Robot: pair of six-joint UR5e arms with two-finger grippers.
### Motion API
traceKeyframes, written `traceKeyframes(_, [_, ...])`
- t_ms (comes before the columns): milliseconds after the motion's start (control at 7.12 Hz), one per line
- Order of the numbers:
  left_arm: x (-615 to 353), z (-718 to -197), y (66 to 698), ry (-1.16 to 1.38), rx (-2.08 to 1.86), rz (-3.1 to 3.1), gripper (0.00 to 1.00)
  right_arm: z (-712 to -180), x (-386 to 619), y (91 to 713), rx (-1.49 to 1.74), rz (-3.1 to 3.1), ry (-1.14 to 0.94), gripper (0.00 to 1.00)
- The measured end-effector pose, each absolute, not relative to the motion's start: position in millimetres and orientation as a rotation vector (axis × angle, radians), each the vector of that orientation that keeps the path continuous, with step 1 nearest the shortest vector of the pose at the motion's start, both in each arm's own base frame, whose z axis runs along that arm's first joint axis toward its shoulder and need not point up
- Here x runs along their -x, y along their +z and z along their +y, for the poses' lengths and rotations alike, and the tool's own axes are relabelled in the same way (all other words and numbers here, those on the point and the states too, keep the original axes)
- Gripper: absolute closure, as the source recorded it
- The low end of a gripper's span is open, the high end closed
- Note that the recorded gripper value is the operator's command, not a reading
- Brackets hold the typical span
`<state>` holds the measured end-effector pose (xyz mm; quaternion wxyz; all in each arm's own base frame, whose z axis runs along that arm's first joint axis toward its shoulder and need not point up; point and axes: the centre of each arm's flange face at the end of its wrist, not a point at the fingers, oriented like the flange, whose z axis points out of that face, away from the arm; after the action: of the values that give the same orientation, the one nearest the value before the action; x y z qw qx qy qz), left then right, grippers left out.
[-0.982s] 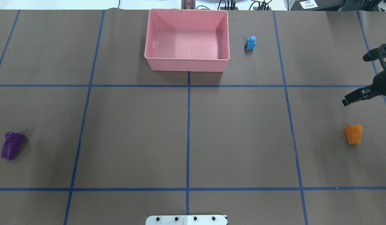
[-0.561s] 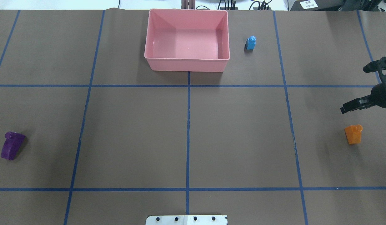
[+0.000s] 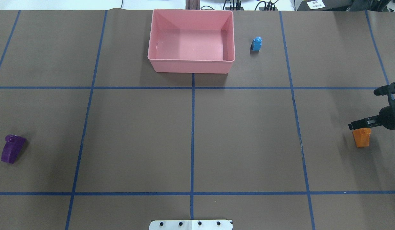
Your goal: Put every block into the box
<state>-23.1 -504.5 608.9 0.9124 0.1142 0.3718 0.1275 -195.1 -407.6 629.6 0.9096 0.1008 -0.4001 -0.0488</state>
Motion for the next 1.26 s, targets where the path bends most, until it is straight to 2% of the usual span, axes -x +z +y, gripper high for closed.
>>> traceKeyframes(421, [22.8, -504.0, 611.2, 0.261, -0.23, 0.766, 0.0, -396.5, 202.2, 635.0, -0.204, -0.806, -0.115, 0.18])
traceKeyframes(702, [22.9, -503.4, 618.5, 0.256, -0.216, 0.767, 0.0, -391.7, 211.3, 633.6, -0.198, -0.803, -0.135, 0.47])
traceKeyframes(842, [22.9, -503.2, 622.0, 0.254, -0.21, 0.767, 0.0, -389.3, 215.8, 629.3, -0.196, -0.804, -0.146, 0.66])
traceKeyframes(982, [22.6, -503.0, 623.9, 0.254, -0.206, 0.767, 0.0, -384.9, 215.7, 625.2, -0.193, -0.804, -0.153, 0.94])
traceKeyframes(1123, [22.4, -502.3, 625.3, 0.253, -0.203, 0.768, 0.0, -378.3, 210.6, 621.5, -0.188, -0.805, -0.155, 1.0])
traceKeyframes(1263, [21.7, -501.4, 626.5, 0.254, -0.2, 0.768, 0.0, -374.4, 205.9, 614.5, -0.179, -0.802, -0.152, 1.0])
